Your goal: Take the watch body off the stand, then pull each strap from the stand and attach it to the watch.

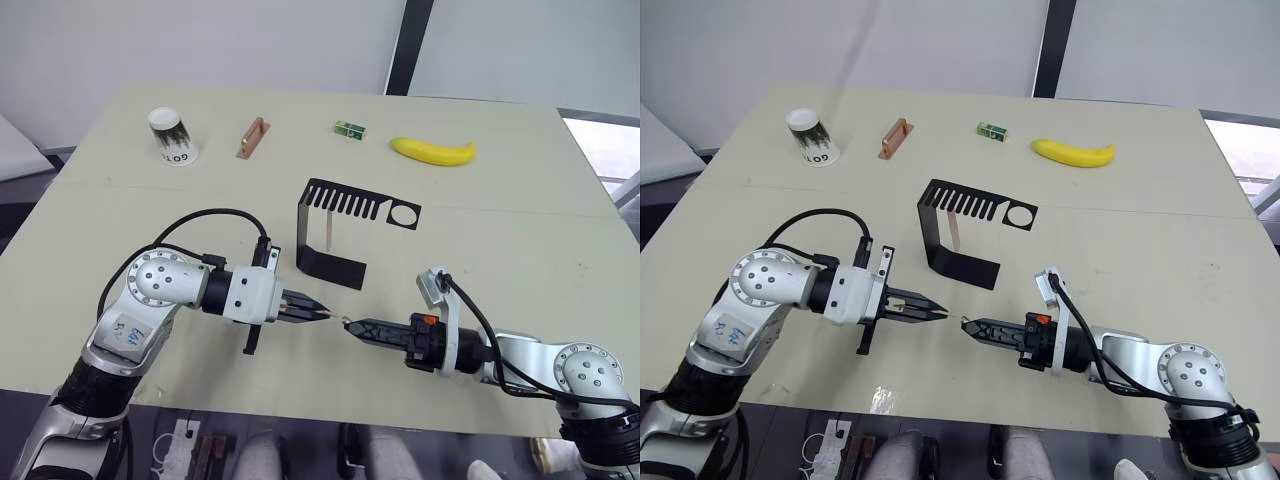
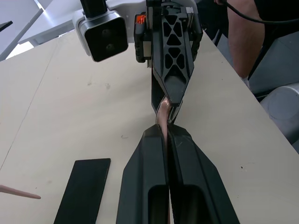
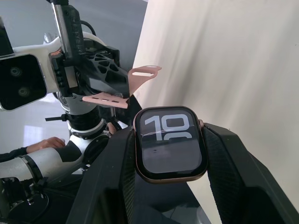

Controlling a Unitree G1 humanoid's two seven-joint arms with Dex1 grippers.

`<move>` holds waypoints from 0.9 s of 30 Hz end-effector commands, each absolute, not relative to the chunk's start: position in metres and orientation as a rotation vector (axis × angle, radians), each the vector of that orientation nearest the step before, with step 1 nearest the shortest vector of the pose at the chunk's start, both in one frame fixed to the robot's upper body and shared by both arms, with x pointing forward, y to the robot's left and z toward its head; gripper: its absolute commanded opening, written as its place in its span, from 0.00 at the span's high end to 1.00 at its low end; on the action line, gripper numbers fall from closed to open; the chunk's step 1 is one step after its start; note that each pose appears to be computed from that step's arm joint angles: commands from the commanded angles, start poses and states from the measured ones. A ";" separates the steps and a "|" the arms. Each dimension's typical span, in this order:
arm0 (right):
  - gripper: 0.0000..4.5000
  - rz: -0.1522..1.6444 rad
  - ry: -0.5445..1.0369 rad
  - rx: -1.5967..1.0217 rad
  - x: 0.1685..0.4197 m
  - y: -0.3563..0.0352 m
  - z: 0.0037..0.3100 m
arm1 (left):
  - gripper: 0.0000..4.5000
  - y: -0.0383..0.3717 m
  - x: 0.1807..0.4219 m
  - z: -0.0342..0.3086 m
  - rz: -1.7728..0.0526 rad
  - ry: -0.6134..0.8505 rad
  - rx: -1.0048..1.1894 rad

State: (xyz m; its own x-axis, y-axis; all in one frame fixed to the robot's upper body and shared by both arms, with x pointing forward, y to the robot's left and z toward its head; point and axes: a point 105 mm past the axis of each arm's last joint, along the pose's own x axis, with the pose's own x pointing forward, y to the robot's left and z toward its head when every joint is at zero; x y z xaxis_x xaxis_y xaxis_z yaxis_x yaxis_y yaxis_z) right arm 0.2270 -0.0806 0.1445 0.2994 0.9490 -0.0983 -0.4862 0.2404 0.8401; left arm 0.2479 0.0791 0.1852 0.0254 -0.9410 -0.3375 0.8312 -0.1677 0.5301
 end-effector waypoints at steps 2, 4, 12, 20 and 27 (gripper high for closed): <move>0.64 1.147 0.686 0.784 0.221 -0.076 0.153 | 1.00 0.075 0.244 0.189 -1.586 -0.236 0.754; 0.64 1.146 0.687 0.783 0.221 -0.076 0.152 | 1.00 0.074 0.245 0.189 -1.586 -0.236 0.753; 0.64 1.143 0.687 0.783 0.221 -0.076 0.152 | 1.00 0.072 0.244 0.188 -1.590 -0.236 0.752; 0.64 1.141 0.688 0.784 0.221 -0.076 0.152 | 1.00 0.071 0.242 0.183 -1.600 -0.227 0.756; 0.64 1.139 0.686 0.784 0.222 -0.076 0.153 | 1.00 0.072 0.242 0.182 -1.598 -0.222 0.755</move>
